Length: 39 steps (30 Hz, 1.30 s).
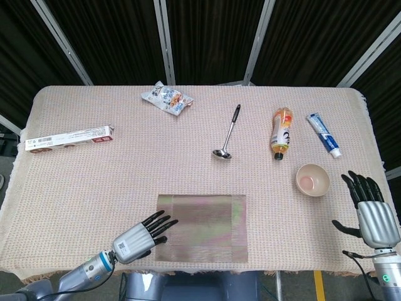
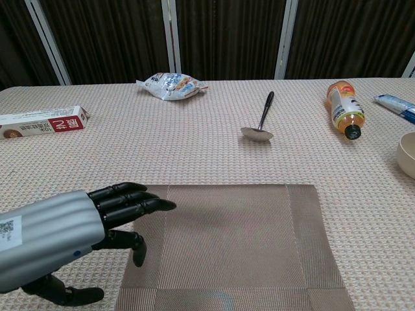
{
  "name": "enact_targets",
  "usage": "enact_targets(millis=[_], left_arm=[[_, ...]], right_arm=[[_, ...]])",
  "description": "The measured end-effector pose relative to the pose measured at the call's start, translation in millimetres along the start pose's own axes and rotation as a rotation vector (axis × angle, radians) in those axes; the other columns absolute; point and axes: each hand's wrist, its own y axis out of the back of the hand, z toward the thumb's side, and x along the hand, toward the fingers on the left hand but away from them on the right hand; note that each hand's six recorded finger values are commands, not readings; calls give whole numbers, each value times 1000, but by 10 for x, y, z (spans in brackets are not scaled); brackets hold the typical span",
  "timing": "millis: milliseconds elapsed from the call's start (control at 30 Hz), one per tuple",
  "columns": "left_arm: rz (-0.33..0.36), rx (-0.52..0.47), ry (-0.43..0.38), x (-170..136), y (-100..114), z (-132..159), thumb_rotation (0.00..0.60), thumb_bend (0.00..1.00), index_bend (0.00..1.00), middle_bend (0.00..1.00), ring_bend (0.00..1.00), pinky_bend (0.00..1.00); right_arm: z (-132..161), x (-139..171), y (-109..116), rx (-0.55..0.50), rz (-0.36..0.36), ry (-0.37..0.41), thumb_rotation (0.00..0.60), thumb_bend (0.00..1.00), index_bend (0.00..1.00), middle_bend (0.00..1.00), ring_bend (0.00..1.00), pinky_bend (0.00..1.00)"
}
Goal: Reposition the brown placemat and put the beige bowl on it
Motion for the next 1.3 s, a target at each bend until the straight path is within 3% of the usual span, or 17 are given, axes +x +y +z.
enact_targets(millis=[300, 1100, 1300], left_arm=[[-28, 0, -29, 11, -189, 101, 600, 205, 410, 0, 0, 0], [-55, 16, -39, -3, -341, 161, 600, 210, 410, 0, 0, 0], [-63, 20, -48, 40, -353, 191, 600, 265, 416, 0, 0, 0]], right_arm=[[1, -1, 4, -5, 2, 2, 600, 0, 0, 0, 0, 0], [8, 3, 36, -13, -7, 2, 600, 0, 0, 0, 0, 0], [2, 5, 47, -13, -8, 0, 600, 0, 0, 0, 0, 0]])
